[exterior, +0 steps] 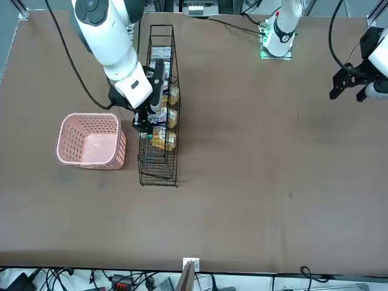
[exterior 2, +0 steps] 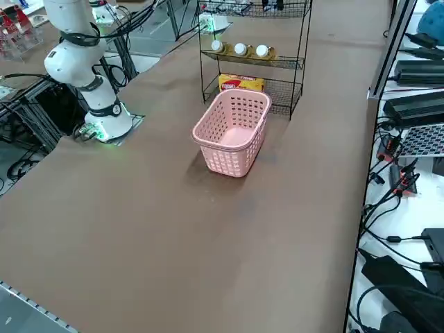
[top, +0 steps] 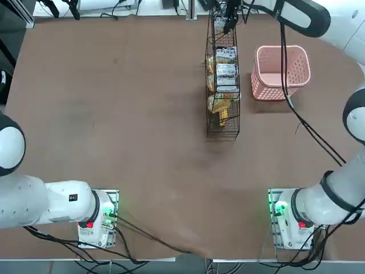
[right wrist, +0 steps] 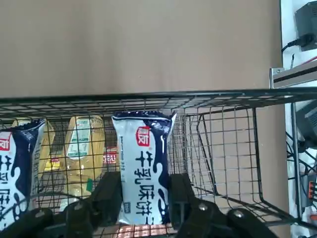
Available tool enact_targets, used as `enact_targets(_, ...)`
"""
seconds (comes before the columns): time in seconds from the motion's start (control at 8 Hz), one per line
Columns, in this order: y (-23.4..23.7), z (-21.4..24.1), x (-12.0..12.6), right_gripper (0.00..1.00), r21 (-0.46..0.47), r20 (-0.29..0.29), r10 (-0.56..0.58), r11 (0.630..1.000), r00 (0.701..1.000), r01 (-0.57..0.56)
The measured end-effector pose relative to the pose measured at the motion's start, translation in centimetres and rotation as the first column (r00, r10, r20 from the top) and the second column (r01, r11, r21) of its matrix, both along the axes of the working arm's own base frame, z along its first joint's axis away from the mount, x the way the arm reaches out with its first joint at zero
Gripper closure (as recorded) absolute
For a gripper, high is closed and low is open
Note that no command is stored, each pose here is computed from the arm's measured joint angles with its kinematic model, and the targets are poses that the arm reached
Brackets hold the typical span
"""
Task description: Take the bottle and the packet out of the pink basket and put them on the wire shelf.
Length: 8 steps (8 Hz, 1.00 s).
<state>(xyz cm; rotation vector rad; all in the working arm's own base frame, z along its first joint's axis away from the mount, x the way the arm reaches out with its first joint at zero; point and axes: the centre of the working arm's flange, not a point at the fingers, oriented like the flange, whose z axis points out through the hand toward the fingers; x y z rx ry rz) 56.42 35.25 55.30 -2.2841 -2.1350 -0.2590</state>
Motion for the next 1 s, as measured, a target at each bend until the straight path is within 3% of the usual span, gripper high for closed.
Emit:
enact_targets(0.25,0.0,0.1,0.0,0.1,0.001,0.002,0.0,1.0,1.0,0.0)
enact_targets(0.38,0.0,0.2,0.0,0.0,0.001,0.003,0.0,1.0,1.0,0.0)
enact_targets(1.0,-1.6,3.2,-0.6,0.0,0.033,0.009,-0.036,0.999,0.999,0.035)
